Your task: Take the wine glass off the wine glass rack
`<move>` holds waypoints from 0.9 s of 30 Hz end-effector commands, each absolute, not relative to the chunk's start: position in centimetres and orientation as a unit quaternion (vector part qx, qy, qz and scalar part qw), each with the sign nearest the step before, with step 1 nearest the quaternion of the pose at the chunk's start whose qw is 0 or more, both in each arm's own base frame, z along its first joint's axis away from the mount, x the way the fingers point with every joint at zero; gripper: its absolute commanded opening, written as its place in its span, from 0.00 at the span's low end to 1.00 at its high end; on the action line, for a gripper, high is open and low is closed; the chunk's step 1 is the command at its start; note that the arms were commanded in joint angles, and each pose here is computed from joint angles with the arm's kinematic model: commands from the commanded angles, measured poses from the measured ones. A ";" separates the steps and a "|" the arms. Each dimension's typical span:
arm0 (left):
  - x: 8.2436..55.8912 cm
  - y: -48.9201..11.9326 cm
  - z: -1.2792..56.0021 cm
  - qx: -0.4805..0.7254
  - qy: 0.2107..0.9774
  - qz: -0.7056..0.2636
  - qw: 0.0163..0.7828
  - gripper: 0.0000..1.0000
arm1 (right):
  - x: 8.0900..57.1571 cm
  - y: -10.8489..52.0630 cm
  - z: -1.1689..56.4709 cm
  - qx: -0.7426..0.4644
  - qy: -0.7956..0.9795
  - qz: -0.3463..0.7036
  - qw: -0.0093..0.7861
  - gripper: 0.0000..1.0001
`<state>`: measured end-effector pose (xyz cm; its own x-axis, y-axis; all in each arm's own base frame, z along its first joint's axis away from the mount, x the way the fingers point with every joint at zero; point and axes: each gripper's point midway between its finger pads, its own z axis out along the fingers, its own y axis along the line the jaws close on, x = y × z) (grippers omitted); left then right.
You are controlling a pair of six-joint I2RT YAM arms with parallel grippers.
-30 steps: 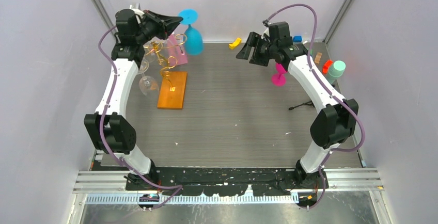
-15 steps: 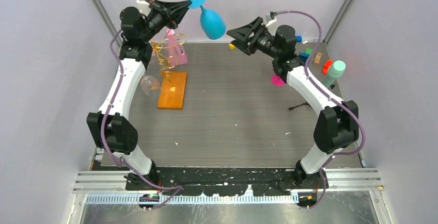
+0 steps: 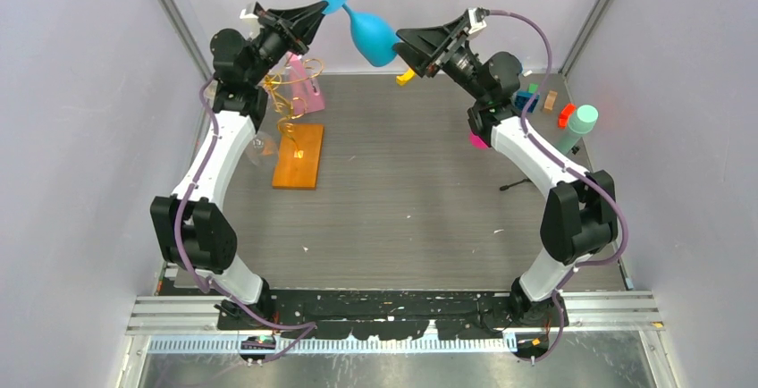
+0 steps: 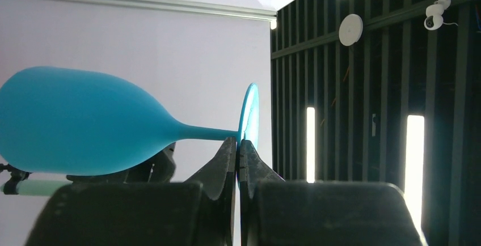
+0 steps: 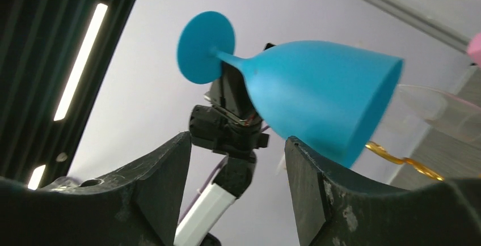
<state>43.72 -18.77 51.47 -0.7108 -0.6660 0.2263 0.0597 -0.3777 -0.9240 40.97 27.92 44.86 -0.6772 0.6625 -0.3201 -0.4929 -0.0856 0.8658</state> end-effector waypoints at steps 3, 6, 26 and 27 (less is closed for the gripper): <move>41.0 -18.3 54.7 -0.273 0.467 -0.810 0.229 0.00 | 37.1 29.0 50.7 0.000 0.471 0.788 0.395 0.62; 41.0 -18.1 55.3 -0.270 0.460 -0.813 0.233 0.00 | 37.1 29.4 50.3 -0.001 0.481 0.782 0.397 0.60; 41.7 -18.3 54.5 -0.281 0.468 -0.807 0.225 0.00 | 39.7 27.7 46.0 0.046 0.554 0.677 0.482 0.73; 41.8 -18.3 54.4 -0.282 0.467 -0.808 0.222 0.00 | 39.8 28.3 45.7 0.034 0.549 0.691 0.469 0.73</move>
<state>43.70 -18.64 51.30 -0.7093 -0.6642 0.2359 0.0695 -0.3990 -0.9143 41.61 26.34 43.63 -0.4922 0.7357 -0.4651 -0.4803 0.2161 0.8501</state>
